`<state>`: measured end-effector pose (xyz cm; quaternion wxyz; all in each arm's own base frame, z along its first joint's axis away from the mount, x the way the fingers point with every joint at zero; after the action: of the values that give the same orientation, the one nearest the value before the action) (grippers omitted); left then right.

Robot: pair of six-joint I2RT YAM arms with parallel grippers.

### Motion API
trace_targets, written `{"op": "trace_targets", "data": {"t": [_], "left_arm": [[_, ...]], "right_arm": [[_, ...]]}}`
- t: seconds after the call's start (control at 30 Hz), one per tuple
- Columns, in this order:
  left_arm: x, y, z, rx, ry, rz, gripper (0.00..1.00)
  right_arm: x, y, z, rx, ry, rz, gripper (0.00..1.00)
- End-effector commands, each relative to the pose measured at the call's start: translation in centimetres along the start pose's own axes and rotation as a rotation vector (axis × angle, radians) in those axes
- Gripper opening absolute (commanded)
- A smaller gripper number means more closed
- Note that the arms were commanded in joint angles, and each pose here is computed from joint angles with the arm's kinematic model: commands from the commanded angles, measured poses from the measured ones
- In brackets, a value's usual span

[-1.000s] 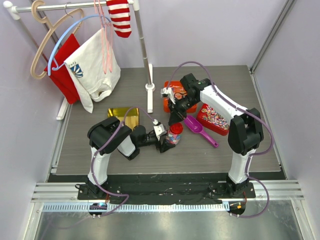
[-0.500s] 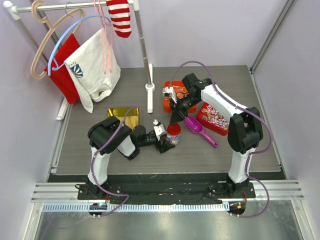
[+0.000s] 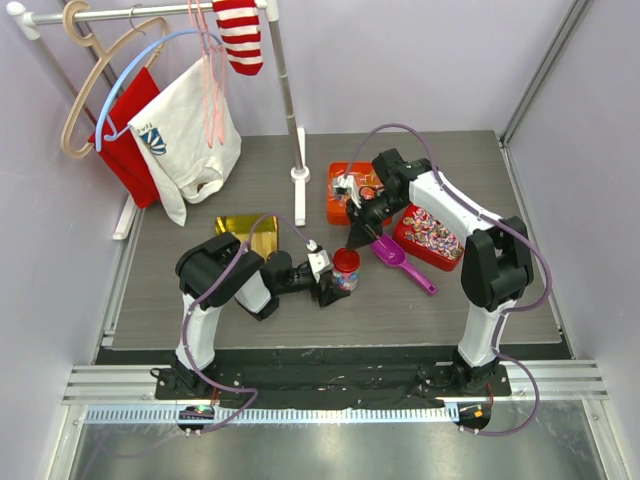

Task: Pack the candies
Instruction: Screw the bottle lid onto the packing bottle.

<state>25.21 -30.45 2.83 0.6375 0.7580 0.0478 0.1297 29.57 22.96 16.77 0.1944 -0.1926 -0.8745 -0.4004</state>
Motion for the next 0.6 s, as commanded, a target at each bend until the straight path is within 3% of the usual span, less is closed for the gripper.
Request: {"op": "trace_targets", "data": {"t": [0.0,0.57], "left_arm": [[2.3,3.0,0.1,-0.136,0.107,0.079,0.28],[2.3,3.0,0.1,-0.137,0.107,0.056,0.25]], "right_arm": [[2.2,-2.7,-0.3,0.097,0.02,0.082,0.16],[5.1,-4.5,-0.1,0.119,0.092,0.106,0.16]]}}
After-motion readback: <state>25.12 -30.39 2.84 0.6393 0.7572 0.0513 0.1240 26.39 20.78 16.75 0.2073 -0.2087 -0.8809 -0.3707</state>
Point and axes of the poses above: each gripper's point midway between its finger pads, its own z axis out along the fingers, its own x axis along the line the jaws close on, y = z × x, the point moved 4 cm from there along -z, back along the fingers, and after that the axes turned 10 degrees about z, right-handed, at the moved point
